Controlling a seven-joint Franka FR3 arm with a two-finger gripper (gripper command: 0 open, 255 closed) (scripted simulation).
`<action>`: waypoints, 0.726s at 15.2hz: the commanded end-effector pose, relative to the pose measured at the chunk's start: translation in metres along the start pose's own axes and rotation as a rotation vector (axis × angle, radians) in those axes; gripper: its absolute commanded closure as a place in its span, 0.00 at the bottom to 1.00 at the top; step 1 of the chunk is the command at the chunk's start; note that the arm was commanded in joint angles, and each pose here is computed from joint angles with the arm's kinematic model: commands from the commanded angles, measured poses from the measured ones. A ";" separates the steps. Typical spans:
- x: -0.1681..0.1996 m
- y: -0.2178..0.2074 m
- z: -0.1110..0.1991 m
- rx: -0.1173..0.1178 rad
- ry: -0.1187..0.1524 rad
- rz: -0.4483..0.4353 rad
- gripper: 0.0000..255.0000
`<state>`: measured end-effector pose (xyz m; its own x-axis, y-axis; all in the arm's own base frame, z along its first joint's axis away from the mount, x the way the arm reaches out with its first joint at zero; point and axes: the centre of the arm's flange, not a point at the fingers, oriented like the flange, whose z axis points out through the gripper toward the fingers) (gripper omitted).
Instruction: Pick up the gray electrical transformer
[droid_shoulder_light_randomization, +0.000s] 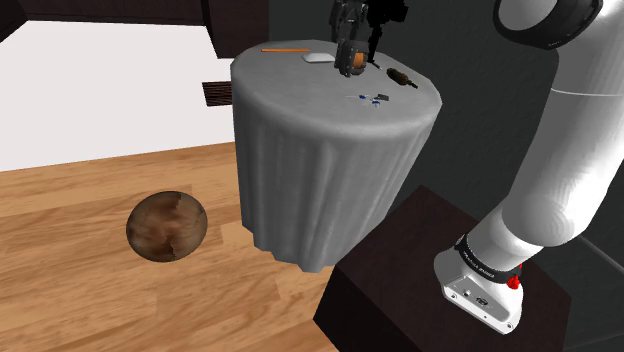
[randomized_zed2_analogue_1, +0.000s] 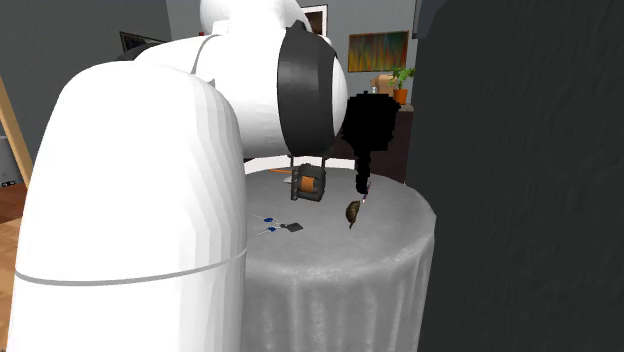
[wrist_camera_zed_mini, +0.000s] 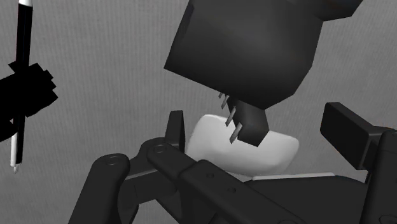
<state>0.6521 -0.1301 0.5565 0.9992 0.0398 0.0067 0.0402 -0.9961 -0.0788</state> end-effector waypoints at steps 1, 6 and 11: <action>0.000 0.000 0.010 0.000 0.001 0.000 0.00; 0.000 0.001 0.024 0.000 0.001 0.000 1.00; 0.000 0.000 0.024 0.000 0.001 0.000 1.00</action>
<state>0.6524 -0.1283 0.5327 0.9992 0.0402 0.0080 0.0407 -0.9961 -0.0788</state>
